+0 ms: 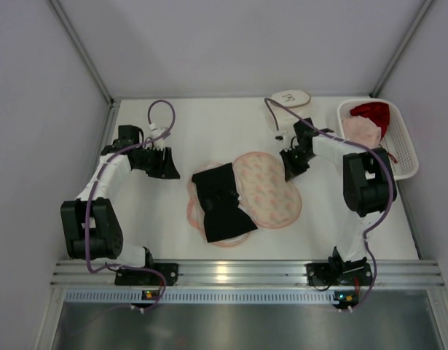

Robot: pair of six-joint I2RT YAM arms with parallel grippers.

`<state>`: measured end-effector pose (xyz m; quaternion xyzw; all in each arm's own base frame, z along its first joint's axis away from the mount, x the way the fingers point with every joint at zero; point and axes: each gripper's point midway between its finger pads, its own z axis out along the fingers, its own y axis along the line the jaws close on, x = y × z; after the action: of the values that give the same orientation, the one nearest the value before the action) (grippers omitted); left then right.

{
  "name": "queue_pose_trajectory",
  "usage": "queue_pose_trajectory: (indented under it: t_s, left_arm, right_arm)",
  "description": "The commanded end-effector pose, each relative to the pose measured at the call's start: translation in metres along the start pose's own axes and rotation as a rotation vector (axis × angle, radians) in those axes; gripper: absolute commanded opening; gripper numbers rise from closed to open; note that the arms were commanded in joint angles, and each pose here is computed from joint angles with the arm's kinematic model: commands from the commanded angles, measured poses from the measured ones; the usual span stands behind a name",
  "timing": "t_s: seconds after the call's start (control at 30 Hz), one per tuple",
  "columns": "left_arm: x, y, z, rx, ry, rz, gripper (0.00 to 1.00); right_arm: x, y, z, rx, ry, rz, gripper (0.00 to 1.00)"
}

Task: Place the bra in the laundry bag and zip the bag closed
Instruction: Close the laundry bag at the center of the board.

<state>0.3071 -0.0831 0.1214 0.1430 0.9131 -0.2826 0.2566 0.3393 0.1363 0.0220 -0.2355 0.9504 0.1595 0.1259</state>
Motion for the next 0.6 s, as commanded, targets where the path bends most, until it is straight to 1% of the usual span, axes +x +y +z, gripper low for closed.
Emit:
queue_pose_trajectory:
  t_s: [0.0, 0.07, 0.1, 0.13, 0.23, 0.4, 0.57]
  left_arm:
    - [-0.020, -0.003, -0.008, -0.012, -0.056, 0.040, 0.47]
    - [-0.019, -0.001, -0.007, -0.014, -0.051, 0.037, 0.48]
    - [-0.019, 0.000, -0.007, -0.015, -0.050, 0.035, 0.48]
    - [-0.019, 0.000, -0.005, -0.012, -0.044, 0.032, 0.48]
    - [-0.017, 0.003, -0.001, -0.010, -0.031, 0.018, 0.50]
    - [-0.015, 0.006, 0.005, 0.004, -0.011, 0.000, 0.51]
    - [-0.013, 0.007, 0.009, 0.018, -0.002, -0.002, 0.51]
  right_arm:
    - [-0.028, 0.001, -0.037, 0.012, -0.116, -0.027, 0.00]
    - [-0.031, -0.003, -0.056, -0.005, -0.147, 0.006, 0.00]
    - [-0.038, -0.003, -0.071, -0.003, -0.185, 0.005, 0.00]
    - [-0.036, -0.001, -0.078, -0.013, -0.187, 0.012, 0.00]
    - [-0.042, 0.010, -0.102, -0.055, -0.244, 0.008, 0.00]
    - [-0.048, 0.058, -0.121, -0.244, -0.285, -0.006, 0.00]
    - [-0.061, 0.128, -0.128, -0.451, -0.299, -0.096, 0.00]
